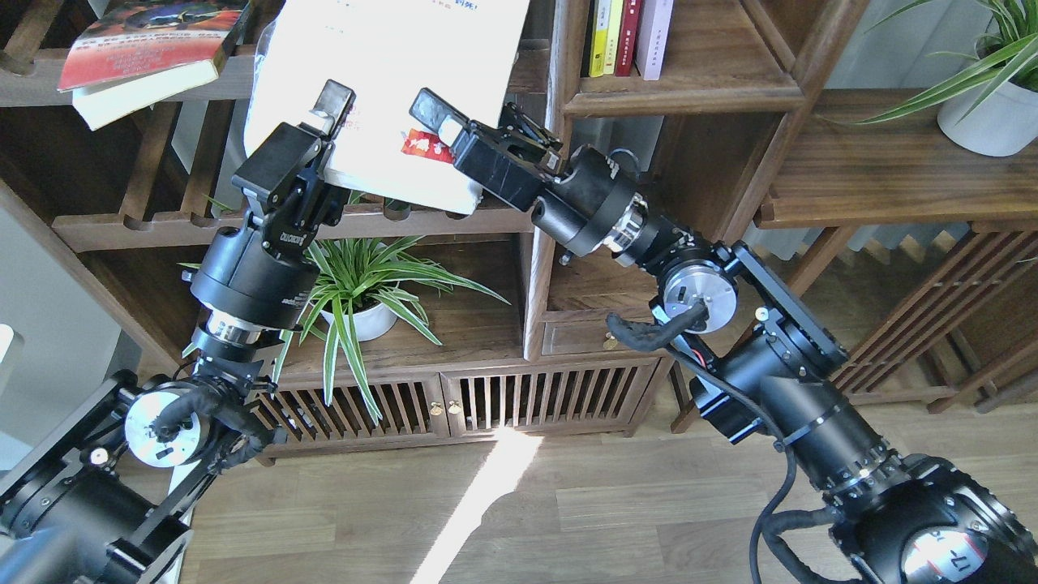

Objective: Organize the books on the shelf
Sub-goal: 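Grasp the white book's edge with the right gripper beside the left gripper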

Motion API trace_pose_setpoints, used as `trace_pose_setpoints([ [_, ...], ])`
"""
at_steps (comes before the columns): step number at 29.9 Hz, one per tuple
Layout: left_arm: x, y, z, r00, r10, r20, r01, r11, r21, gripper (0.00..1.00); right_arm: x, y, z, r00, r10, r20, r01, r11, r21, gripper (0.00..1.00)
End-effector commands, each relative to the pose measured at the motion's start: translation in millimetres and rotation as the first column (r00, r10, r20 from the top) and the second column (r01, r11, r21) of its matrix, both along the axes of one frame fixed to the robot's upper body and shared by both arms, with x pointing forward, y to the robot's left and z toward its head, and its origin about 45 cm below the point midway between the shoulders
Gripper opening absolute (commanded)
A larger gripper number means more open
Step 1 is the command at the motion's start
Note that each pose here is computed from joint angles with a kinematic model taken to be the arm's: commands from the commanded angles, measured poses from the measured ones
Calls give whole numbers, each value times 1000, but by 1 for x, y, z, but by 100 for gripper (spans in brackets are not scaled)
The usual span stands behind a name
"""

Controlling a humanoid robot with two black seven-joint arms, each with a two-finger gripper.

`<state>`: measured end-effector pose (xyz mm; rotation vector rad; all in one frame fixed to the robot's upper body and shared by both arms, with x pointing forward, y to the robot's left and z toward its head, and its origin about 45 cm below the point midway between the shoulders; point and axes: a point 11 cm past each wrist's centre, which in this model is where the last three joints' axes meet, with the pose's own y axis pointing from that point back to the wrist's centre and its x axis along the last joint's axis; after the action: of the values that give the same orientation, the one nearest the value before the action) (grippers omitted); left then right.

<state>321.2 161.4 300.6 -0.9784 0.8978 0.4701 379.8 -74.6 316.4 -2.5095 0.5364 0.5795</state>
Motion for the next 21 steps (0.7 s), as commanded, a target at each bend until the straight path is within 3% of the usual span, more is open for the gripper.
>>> trace_pose_setpoints([
  [1, 0, -1, -1, 1000, -2, -2, 2, 1000, 1, 2, 4, -1, 3, 1000, -6, 0, 6, 1000, 3, 100],
  [7, 0, -1, -3, 1000, -3, -8, 3, 1000, 3, 3, 7, -1, 6, 1000, -12, 3, 12, 1000, -2, 95],
  [11, 0, -1, -3, 1000, -2, -9, 2, 1000, 2, 3, 8, -2, 7, 1000, -16, 5, 16, 1000, 8, 73],
  [15, 0, -1, -3, 1000, -2, -9, 2, 1000, 3, 3, 7, -3, 4, 1000, -14, -2, 14, 1000, 8, 68],
  [18, 0, -1, -4, 1000, -1, -10, 1, 1000, 3, 4, 6, -3, 4, 1000, -8, -1, 8, 1000, 12, 55],
  [21, 0, -1, -4, 1000, -1, -12, 1, 1000, 4, 5, 6, -2, 5, 1000, -7, 3, 6, 1000, 13, 54],
])
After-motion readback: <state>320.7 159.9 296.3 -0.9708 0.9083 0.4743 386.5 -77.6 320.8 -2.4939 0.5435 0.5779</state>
